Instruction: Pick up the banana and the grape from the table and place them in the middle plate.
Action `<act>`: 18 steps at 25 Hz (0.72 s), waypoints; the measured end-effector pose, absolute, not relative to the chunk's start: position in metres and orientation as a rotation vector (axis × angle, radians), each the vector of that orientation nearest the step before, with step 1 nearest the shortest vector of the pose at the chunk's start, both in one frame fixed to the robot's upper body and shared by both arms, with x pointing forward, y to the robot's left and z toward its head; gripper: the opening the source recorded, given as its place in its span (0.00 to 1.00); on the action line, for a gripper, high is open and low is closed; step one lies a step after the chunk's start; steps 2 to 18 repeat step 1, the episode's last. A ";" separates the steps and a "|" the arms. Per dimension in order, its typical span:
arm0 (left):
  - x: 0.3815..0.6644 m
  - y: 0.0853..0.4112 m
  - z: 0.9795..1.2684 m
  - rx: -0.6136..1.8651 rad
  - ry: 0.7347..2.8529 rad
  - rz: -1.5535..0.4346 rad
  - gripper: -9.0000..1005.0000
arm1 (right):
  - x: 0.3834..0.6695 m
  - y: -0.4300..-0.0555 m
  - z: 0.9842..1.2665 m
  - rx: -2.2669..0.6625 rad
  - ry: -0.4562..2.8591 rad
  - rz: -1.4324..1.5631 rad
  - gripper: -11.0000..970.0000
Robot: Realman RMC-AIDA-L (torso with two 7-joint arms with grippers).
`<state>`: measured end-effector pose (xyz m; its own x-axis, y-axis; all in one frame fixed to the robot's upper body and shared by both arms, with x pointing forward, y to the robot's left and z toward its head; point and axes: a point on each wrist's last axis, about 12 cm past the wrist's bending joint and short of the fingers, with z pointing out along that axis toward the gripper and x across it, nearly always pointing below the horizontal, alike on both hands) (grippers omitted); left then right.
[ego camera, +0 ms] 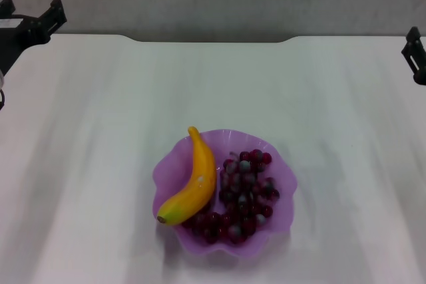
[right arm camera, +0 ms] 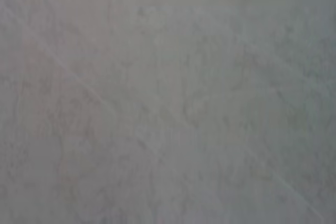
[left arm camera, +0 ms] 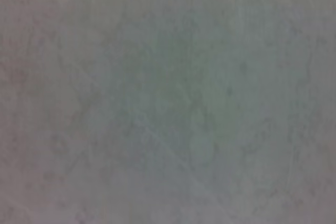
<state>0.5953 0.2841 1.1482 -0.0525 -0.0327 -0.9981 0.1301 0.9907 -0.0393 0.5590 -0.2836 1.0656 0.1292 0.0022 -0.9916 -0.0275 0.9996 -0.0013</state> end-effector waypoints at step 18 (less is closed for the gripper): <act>0.596 0.284 1.148 0.074 1.619 -0.134 0.89 | 0.559 -0.284 1.065 -0.018 1.444 0.026 0.85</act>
